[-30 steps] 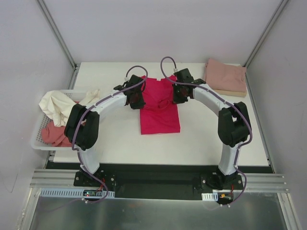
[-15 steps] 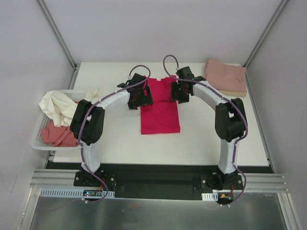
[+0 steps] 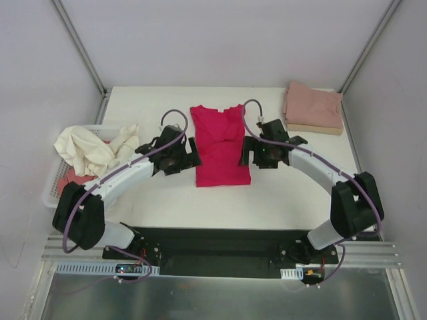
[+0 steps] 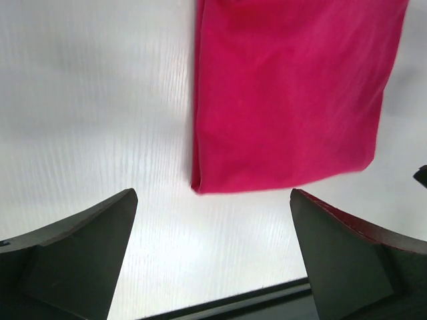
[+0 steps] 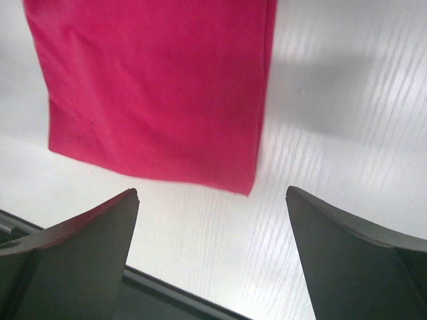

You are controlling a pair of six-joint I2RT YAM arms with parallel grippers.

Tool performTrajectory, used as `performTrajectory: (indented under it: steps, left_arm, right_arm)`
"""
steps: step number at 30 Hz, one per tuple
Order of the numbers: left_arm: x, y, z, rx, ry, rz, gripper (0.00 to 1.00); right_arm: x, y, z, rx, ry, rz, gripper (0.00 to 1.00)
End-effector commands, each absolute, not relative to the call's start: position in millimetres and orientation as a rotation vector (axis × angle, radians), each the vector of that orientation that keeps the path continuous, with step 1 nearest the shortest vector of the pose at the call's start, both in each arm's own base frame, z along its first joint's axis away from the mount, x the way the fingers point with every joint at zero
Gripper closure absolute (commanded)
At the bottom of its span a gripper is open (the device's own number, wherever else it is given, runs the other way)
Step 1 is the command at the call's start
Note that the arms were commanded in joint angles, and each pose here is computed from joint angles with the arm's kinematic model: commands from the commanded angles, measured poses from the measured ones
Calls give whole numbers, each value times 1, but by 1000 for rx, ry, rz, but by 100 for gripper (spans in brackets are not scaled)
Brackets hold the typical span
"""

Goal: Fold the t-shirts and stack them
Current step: Fold the folded rectangular tshirt in 1/3 of the way, then grab one side of the 2/3 rectangular tshirt with both arms

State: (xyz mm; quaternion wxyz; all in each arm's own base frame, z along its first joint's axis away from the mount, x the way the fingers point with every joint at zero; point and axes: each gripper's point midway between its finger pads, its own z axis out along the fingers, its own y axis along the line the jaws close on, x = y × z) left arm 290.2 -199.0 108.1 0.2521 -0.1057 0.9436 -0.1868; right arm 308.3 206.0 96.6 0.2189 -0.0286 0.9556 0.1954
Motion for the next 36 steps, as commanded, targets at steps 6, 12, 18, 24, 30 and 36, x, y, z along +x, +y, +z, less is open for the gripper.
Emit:
performTrajectory:
  steps: [6, 12, 18, 24, 30, 36]
  left_arm:
    - [236, -208, 67, -401, 2623, -695, 4]
    - [243, -219, 55, -430, 2655, -715, 22]
    - [250, -225, 40, -460, 2688, -702, 34]
    - [248, -228, 18, -492, 2758, -680, 69]
    - [239, -227, 8, -494, 2787, -689, 100]
    - [231, -228, 16, -481, 2767, -732, 100]
  right_arm:
    - [264, 192, 62, 51, 2668, 571, 3]
    - [265, 207, 51, 77, 2675, 671, 3]
    - [264, 207, 35, 106, 2724, 648, 3]
    - [258, 208, 17, 147, 2785, 636, 29]
    - [247, 209, 6, 171, 2826, 667, 62]
    - [233, 216, 5, 141, 2835, 752, 99]
